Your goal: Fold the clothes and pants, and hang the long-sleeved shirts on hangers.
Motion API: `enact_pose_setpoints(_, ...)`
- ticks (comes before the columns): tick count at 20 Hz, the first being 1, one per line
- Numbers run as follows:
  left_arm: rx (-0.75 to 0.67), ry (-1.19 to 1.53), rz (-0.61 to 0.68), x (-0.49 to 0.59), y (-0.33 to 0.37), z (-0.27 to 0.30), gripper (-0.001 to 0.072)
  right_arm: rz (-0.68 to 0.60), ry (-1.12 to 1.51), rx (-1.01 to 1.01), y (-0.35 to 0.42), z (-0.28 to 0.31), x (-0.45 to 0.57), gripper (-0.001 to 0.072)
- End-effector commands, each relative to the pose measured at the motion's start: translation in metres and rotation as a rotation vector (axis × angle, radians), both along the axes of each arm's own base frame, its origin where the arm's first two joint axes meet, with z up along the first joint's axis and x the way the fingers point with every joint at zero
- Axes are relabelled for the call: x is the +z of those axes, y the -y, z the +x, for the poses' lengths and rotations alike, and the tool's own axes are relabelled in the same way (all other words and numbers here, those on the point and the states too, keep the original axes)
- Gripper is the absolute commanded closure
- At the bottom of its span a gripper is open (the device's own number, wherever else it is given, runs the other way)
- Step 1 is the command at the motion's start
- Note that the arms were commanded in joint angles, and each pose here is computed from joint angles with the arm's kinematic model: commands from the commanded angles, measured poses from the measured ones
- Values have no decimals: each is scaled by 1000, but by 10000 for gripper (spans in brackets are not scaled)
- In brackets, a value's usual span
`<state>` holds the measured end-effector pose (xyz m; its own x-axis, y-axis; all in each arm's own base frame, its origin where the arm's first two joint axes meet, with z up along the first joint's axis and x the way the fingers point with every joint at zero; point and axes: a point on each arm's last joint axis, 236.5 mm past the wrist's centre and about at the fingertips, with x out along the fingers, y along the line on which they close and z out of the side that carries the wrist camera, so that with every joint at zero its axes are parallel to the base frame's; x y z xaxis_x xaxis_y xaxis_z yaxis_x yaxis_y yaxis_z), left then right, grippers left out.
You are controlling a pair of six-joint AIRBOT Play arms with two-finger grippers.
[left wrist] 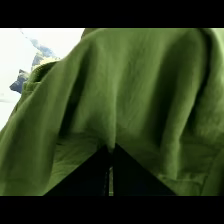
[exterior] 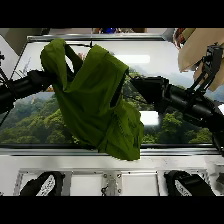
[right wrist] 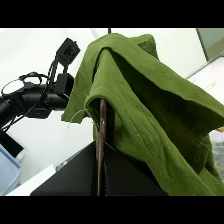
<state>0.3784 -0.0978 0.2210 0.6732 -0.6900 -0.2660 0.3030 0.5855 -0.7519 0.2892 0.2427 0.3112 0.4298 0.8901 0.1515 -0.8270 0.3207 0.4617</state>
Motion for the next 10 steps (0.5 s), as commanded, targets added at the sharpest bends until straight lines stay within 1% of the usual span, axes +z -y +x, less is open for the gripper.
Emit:
enact_pose_setpoints(1,-9,-7,124,-7,-2,-21,698,2,-3,-30,3,6,0,704)
enact_pose_setpoints(3,-13,-71,222,-27,-2,-48,698,3,-6,-53,6,11,0,704)
enact_pose_setpoints(4,-19,-98,247,-38,1,-62,698,3,-8,-60,7,13,0,704)
enact_pose_setpoints(10,-165,-118,229,-63,59,-127,698,4,-8,-59,7,12,0,704)
